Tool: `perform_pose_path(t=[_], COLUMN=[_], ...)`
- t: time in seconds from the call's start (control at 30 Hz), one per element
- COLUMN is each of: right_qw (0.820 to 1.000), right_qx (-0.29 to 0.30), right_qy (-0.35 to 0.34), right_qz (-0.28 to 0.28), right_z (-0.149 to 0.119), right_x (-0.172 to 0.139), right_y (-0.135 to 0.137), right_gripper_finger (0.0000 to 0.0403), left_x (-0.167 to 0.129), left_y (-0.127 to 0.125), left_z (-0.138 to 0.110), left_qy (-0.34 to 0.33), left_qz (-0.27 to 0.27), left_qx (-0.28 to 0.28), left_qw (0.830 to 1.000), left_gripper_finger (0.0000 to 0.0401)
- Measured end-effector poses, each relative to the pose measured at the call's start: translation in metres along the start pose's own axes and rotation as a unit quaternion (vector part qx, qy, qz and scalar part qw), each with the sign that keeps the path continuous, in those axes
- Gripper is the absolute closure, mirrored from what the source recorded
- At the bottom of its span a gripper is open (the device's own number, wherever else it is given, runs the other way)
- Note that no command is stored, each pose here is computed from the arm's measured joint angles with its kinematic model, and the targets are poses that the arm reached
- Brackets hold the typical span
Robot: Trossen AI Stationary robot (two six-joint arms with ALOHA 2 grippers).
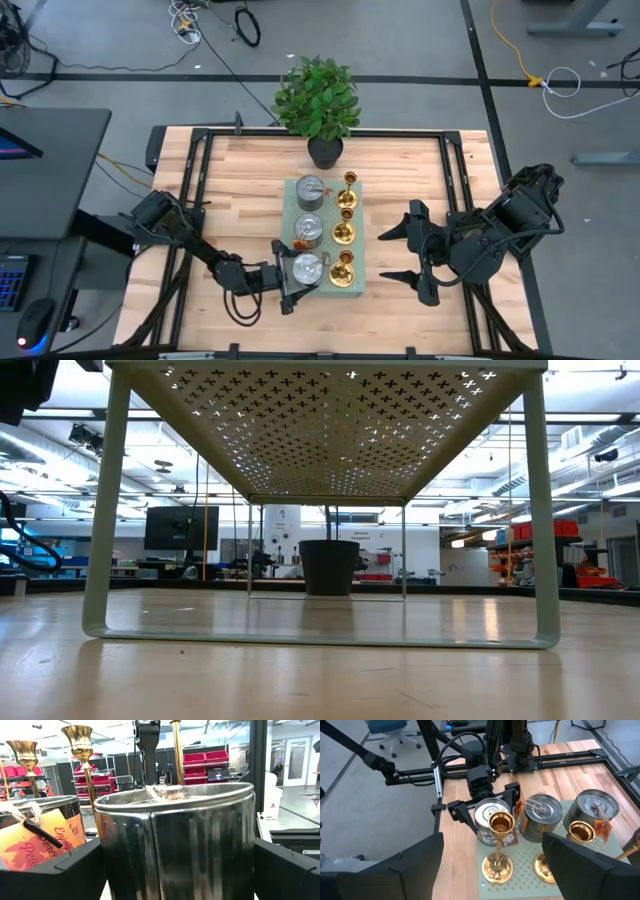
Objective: Pick & Place candle stick holders
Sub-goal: Align the brown scented candle with the other orange scented candle on the shelf
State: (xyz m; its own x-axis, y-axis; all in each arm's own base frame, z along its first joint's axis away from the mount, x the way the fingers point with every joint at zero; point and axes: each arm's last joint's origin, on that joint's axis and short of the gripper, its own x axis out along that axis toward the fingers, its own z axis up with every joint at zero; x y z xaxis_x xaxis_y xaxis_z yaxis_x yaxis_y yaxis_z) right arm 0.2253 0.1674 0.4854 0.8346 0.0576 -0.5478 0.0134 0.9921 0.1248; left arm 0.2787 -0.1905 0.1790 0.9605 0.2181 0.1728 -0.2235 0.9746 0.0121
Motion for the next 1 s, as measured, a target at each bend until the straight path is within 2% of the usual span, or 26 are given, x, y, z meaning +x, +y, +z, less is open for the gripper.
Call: perform_pose_path(t=[0.2,0.57,1.0], right_qw=[1.0,1.0,1.0], right_qx=[0.003,0.01,0.008], right_qy=[0.0,0.0,0.0], right_qz=[0.0,0.001,0.001], right_z=[0.0001,0.0,0.0], right_x=[0.0,0.0,0.0], right_y=[0.0001,0.0,0.0001], right_gripper_finger=[0.0063,0.0063,0.0063], left_x=[-0.0001,0.0001,0.0032], left_y=[0.0003,-0.0017,0.0043], left_z=[-0.0008,-0.0014,-0.0003], left_qy=[0.005,-0.001,0.006], left_qz=[0.009,-0.031,0.018], left_qx=[0.017,0.025,0.027], left_qw=[1.0,0.999,0.999], left_gripper_finger=[0.0001,0.0001,0.0002])
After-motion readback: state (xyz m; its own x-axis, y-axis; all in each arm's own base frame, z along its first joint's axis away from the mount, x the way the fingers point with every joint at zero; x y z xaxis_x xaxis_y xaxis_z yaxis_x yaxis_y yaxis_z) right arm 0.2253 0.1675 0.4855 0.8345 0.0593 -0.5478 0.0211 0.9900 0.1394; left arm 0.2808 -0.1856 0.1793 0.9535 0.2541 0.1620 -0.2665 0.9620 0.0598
